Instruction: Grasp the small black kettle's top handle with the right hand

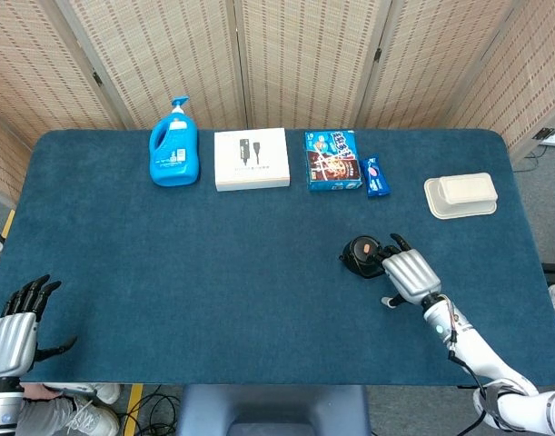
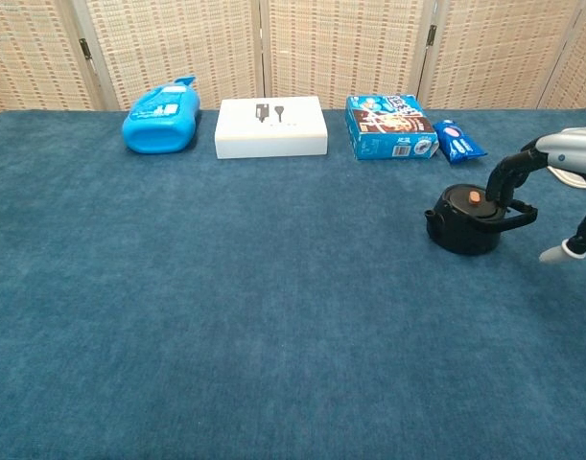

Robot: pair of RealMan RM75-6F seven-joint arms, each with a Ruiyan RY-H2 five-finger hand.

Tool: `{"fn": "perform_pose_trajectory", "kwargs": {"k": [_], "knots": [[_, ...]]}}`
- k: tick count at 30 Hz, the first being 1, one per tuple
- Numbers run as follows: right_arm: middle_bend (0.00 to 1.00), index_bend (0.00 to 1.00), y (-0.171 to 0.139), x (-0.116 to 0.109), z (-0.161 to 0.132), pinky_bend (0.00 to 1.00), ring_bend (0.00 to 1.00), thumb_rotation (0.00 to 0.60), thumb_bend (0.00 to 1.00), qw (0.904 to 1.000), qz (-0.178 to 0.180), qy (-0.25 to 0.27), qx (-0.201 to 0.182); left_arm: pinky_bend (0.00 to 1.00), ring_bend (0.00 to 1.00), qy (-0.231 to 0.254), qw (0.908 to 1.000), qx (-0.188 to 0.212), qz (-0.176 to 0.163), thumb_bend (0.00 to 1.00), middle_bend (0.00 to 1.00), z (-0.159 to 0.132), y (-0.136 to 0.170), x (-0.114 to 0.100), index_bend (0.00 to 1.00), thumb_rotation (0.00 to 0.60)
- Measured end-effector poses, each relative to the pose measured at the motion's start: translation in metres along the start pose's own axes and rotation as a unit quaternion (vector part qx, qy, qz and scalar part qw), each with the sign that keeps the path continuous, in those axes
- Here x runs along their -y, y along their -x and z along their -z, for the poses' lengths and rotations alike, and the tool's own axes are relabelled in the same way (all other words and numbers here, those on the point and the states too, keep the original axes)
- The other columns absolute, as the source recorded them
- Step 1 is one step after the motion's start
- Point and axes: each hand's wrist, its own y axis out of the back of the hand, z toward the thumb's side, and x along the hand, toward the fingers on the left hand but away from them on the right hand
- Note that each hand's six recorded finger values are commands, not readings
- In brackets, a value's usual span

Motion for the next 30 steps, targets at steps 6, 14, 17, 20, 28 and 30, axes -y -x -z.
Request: {"fn": "perform_pose_trajectory", "kwargs": {"k": [6,14,17,20,28,30], "knots": [[0.4,0.38,0.004,0.003,-0.002,0.0,0.31,0.6,0.02,1.0,-0.005,0.006,-0.001,0.14,0.11,0.0,1.0,0.0,0.002,0.15,0.1,0.0,0.0,0.002,0.17,0.6],[0.43,0.41,0.007,0.007,-0.003,0.0,0.34,0.6,0.02,0.9999,-0.014,0.001,0.0,0.14,0.11,0.001,1.0,-0.001,0.001,0.15,0.1,0.002,-0.001,0.002,0.17,0.6],[0.43,0.41,0.008,0.008,-0.002,0.0,0.34,0.6,0.02,0.9998,-0.018,-0.001,0.002,0.14,0.11,0.001,1.0,-0.001,0.002,0.15,0.1,0.002,-0.001,0.003,0.17,0.6],[0.43,0.42,0.01,0.009,-0.001,0.0,0.34,0.6,0.02,0.9998,-0.021,-0.002,0.005,0.14,0.11,0.0,1.0,-0.002,0.002,0.15,0.1,0.003,-0.001,0.003,0.17,0.6],[0.45,0.43,0.013,0.013,-0.001,0.0,0.36,0.6,0.02,0.9994,-0.032,-0.008,0.007,0.14,0.11,0.0,1.0,-0.004,0.005,0.15,0.1,0.004,-0.001,0.005,0.17,0.6],[0.45,0.43,0.013,0.014,-0.001,0.0,0.36,0.6,0.02,0.9993,-0.036,-0.011,0.008,0.14,0.11,0.0,1.0,-0.004,0.005,0.15,0.1,0.004,-0.001,0.005,0.17,0.6]]}}
